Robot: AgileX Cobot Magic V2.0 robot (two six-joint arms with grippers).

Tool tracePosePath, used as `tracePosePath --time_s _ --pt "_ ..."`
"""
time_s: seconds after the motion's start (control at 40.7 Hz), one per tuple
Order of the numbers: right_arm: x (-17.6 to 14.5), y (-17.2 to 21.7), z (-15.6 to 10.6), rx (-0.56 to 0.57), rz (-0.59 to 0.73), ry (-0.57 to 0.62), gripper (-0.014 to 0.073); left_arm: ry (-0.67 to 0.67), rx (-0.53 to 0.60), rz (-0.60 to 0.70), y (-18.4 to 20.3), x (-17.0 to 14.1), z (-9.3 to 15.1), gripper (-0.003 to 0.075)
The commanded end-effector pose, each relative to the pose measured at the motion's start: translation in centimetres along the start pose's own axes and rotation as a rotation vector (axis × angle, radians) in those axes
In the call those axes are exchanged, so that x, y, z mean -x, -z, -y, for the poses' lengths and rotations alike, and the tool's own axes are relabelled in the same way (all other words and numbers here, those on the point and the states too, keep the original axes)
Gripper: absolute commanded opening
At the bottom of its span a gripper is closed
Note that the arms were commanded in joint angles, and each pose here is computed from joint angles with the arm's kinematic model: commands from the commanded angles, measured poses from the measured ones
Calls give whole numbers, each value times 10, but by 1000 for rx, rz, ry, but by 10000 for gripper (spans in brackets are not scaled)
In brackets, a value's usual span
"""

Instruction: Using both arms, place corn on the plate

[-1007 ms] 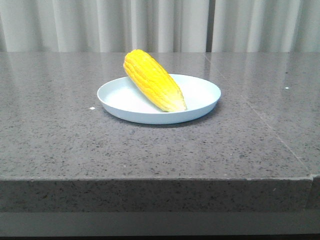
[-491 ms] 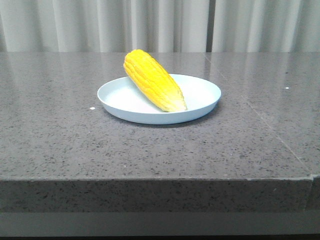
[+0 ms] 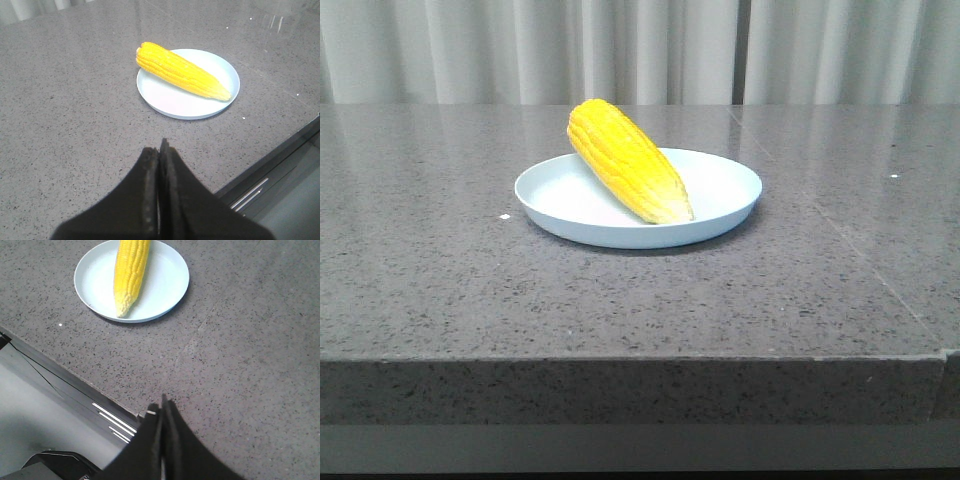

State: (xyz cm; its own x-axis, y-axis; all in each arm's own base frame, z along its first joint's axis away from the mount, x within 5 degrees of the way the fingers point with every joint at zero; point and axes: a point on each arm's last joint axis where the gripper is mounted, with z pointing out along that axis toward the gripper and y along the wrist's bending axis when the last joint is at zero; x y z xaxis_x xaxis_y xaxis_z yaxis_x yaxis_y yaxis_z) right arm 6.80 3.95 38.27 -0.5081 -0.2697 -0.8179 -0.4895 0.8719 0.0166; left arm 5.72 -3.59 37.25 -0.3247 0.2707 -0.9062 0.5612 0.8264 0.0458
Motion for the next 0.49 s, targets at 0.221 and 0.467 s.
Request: tracePosePath --time_s 0.221,0.467 --pt "11 5 0 -2 85 6 -67 6 -7 96 4 13 0 -20" --pt "11 5 0 -2 85 6 -67 5 96 96 6 0 -7 -20"
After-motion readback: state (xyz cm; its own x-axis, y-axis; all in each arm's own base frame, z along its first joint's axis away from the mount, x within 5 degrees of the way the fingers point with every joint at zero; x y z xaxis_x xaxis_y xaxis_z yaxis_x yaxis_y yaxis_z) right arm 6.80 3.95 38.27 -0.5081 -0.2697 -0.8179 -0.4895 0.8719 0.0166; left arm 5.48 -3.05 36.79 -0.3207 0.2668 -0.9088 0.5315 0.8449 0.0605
